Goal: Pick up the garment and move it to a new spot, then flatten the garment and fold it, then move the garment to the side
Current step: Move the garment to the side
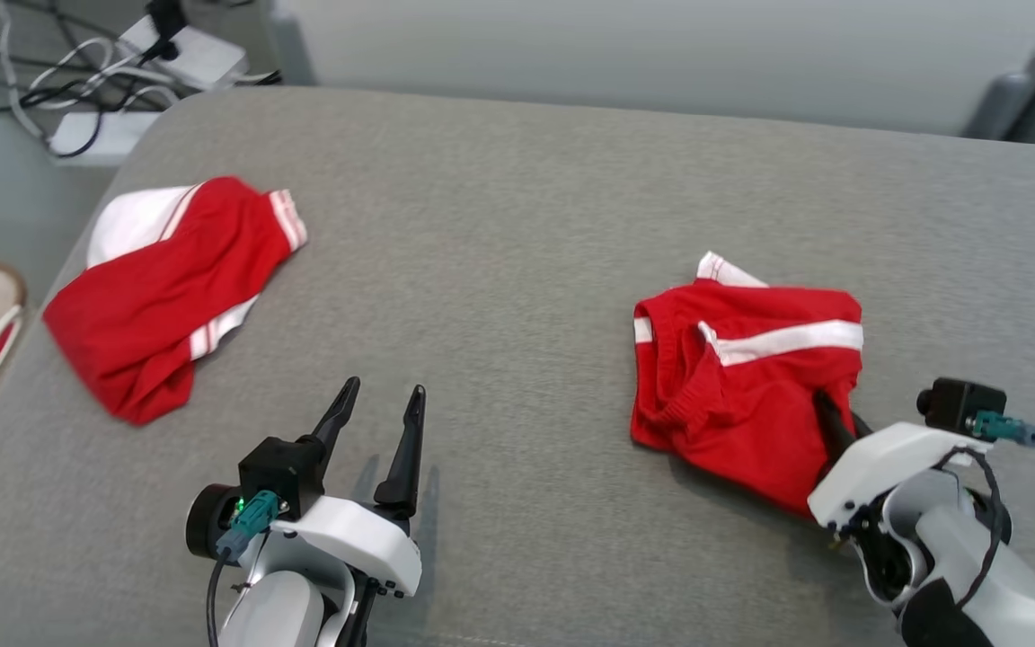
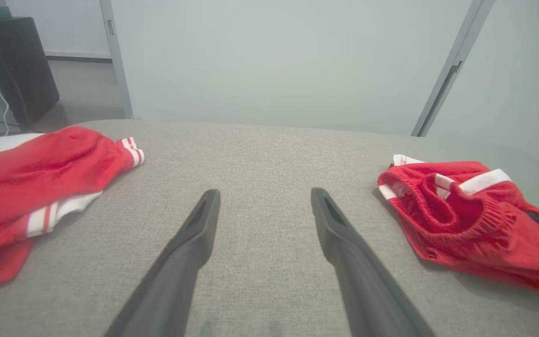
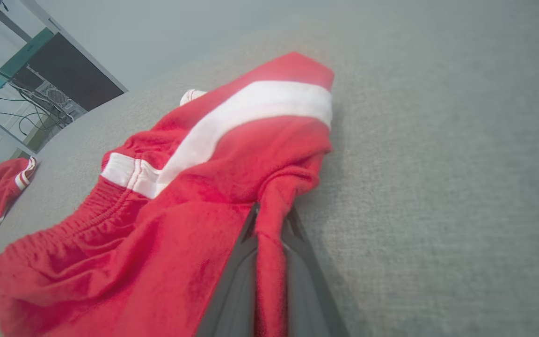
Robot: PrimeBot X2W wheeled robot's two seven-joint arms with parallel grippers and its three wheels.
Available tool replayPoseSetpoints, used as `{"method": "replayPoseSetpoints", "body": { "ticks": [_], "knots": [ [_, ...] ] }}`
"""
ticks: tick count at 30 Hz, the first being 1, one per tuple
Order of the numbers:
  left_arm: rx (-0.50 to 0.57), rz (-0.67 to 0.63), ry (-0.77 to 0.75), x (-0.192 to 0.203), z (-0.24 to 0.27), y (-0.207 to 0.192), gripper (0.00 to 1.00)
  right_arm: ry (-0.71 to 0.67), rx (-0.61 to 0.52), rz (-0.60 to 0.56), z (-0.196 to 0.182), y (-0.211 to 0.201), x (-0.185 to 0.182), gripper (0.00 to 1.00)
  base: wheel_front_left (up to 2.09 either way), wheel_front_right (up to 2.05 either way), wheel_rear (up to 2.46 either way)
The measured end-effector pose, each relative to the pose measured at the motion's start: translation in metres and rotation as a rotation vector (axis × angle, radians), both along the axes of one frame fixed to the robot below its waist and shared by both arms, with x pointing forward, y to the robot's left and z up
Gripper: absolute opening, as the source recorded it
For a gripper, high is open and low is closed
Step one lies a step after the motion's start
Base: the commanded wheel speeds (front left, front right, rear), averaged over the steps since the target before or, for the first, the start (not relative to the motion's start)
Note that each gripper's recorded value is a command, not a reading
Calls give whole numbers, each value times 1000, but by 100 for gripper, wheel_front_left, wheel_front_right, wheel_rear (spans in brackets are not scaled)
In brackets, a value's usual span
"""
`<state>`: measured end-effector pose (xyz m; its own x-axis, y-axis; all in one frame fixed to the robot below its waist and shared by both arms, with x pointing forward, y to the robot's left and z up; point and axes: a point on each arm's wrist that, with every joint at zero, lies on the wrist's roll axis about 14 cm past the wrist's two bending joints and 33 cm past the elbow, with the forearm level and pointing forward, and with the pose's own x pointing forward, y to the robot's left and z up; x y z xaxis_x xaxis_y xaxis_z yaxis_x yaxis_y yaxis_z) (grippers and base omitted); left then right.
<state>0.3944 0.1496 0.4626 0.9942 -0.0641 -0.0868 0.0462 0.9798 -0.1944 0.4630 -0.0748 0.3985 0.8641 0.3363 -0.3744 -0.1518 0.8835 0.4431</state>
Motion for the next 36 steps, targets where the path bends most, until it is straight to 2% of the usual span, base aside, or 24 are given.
{"method": "replayPoseSetpoints", "body": {
  "ticks": [14,20,23,26,31,36],
  "knots": [
    [-16,-264,-36,15,10,-93,100,16,-19,-261,-2,-107,-70,0,0,0,0],
    [-30,-343,-35,20,8,-122,100,25,-54,-343,-6,-144,-85,0,0,0,0],
    [-30,-353,-21,24,1,-125,100,6,-114,-330,-4,-153,-76,0,0,0,0],
    [-32,-363,-20,31,-2,-128,100,-50,-188,-309,13,-164,-48,0,0,0,0],
    [-21,-358,-32,45,-5,-123,100,-95,-285,-345,32,-199,-10,0,0,0,0],
    [-7,-322,-32,51,-9,-106,100,-84,-356,-378,33,-225,12,0,0,0,0]
  ]
}}
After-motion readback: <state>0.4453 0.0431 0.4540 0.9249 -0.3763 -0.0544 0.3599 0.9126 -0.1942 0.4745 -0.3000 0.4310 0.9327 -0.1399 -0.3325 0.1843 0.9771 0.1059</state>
